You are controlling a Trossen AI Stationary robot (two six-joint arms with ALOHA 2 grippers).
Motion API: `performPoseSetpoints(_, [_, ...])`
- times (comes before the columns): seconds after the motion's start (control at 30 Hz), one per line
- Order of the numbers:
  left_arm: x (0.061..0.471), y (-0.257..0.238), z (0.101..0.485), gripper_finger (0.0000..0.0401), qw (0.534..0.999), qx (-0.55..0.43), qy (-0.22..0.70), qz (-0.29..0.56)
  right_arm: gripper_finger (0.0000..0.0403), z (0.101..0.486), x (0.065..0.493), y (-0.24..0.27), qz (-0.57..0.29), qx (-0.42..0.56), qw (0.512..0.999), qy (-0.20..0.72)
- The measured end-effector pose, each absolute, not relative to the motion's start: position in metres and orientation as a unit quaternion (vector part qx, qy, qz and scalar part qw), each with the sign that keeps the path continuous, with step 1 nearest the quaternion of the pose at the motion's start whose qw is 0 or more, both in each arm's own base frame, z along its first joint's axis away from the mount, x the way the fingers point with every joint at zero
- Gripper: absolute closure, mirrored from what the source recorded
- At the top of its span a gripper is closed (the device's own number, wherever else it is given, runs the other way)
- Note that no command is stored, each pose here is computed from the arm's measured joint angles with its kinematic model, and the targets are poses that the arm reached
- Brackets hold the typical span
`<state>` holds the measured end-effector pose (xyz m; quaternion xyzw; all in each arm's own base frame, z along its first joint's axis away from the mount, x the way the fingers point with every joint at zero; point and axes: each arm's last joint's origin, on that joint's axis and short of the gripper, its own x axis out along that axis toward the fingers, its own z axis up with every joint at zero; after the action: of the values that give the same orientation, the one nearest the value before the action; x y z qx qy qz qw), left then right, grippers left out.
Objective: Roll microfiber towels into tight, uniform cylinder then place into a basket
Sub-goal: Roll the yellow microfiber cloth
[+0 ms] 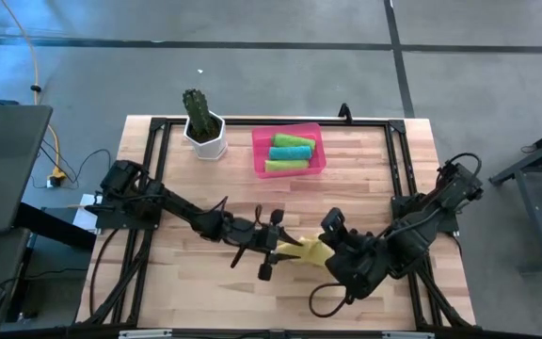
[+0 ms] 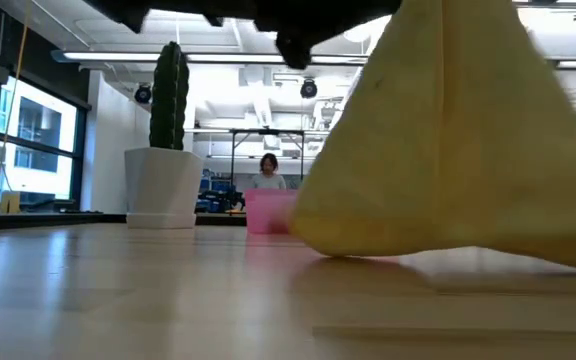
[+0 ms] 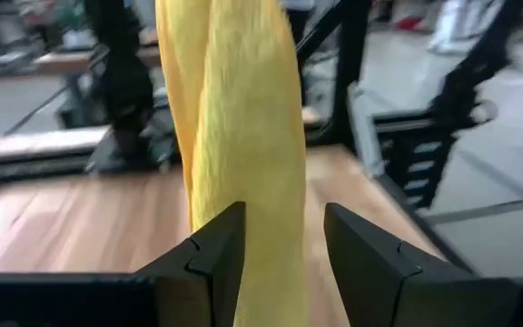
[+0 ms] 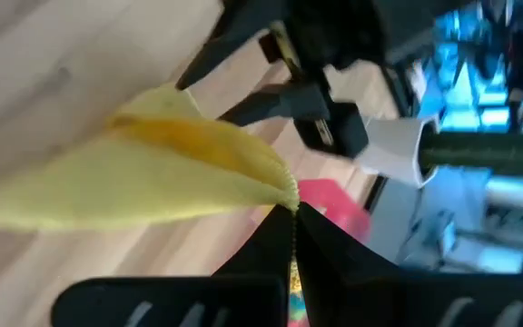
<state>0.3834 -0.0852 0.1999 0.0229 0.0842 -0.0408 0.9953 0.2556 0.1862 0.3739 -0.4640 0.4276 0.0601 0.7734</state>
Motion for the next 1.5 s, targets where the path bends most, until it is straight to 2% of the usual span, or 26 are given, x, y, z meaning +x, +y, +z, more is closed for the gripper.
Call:
performPoseSetpoints(0.33, [0.374, -0.103, 0.202, 0.0261, 0.985, 0.050, 0.073, 0.151, 0.0403, 0.371, 0.269, 0.175, -0.049, -0.282, 0.852, 0.438])
performPoseSetpoints(0.5, [0.373, -0.104, 0.206, 0.0261, 0.977, 0.073, 0.061, 0.188, 0.0403, 0.371, 0.277, 0.162, -0.117, -0.175, 0.875, 0.435])
performPoseSetpoints(0.67, [0.373, -0.104, 0.208, 0.0261, 0.976, 0.068, 0.050, 0.202, 0.0403, 0.370, 0.284, 0.149, -0.145, -0.114, 0.878, 0.442])
performPoseSetpoints(0.77, [0.372, -0.102, 0.209, 0.0261, 0.966, 0.098, 0.055, 0.232, 0.0403, 0.369, 0.288, 0.142, -0.151, -0.080, 0.875, 0.453])
performPoseSetpoints(0.87, [0.372, -0.101, 0.211, 0.0261, 0.955, 0.126, 0.059, 0.263, 0.0403, 0.369, 0.291, 0.135, -0.159, -0.056, 0.873, 0.458])
performPoseSetpoints(1.3, [0.383, -0.096, 0.230, 0.0261, 0.952, 0.131, 0.042, 0.273, 0.0403, 0.368, 0.295, 0.126, -0.170, -0.035, 0.869, 0.463])
performPoseSetpoints(1.5, [0.385, -0.095, 0.240, 0.0261, 0.940, 0.147, 0.042, 0.306, 0.0403, 0.368, 0.295, 0.126, -0.170, -0.035, 0.869, 0.463])
